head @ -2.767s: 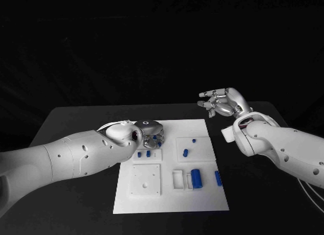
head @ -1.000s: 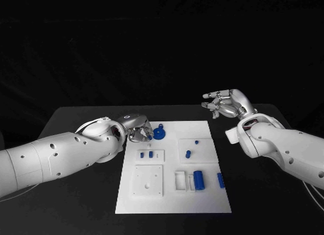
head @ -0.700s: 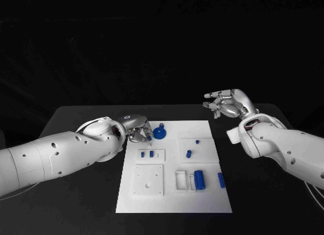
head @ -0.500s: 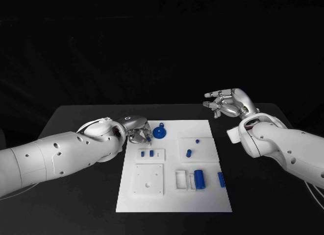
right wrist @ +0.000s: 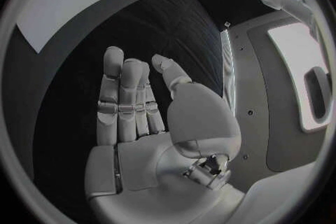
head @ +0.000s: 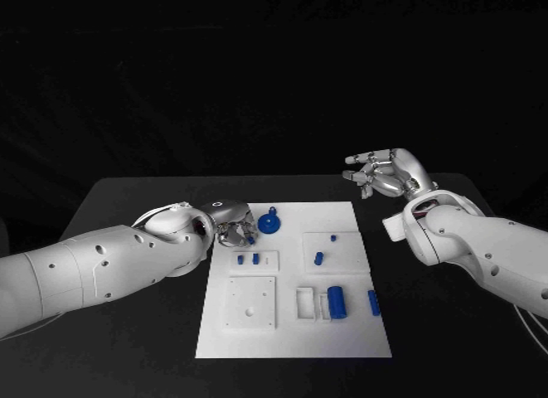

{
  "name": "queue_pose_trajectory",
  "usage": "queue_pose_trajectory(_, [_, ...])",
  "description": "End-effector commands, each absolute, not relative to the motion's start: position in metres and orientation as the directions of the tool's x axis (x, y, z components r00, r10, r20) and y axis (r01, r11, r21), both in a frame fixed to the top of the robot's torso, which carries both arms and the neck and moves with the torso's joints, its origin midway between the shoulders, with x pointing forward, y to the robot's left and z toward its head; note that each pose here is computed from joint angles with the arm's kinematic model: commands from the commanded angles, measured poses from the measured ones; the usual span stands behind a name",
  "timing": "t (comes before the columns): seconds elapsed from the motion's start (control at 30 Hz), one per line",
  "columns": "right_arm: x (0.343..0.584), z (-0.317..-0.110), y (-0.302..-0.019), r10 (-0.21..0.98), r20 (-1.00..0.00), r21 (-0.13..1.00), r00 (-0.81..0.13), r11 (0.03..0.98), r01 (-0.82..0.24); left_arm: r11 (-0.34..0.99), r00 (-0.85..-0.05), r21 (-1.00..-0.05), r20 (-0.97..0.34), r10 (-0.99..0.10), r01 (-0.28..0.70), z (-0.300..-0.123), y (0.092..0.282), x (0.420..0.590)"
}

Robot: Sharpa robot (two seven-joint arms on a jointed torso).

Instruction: Assemble the parts on the task board

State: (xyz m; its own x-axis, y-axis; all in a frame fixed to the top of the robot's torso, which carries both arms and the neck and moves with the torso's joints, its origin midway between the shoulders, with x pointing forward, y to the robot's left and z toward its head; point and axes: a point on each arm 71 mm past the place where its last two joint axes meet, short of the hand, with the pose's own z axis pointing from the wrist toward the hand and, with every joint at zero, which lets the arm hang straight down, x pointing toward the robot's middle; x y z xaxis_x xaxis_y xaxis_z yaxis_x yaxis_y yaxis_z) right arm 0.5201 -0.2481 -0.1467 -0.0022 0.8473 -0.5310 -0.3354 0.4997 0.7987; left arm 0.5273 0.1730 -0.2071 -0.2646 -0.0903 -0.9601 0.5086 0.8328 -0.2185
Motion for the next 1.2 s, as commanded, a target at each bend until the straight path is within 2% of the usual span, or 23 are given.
queue_pose_trajectory(0.03, [0.520,-0.146,-0.246,0.843,-0.538,0.793,-0.014,0.500,-0.349,0.829,-0.275,-0.212,-0.959,-0.074,0.517,-0.209,0.172,0.526])
queue_pose_trajectory(1.2, [0.519,-0.146,-0.246,0.843,-0.537,0.793,-0.016,0.499,-0.350,0.838,-0.320,-0.195,-0.947,-0.026,0.510,-0.222,0.167,0.525])
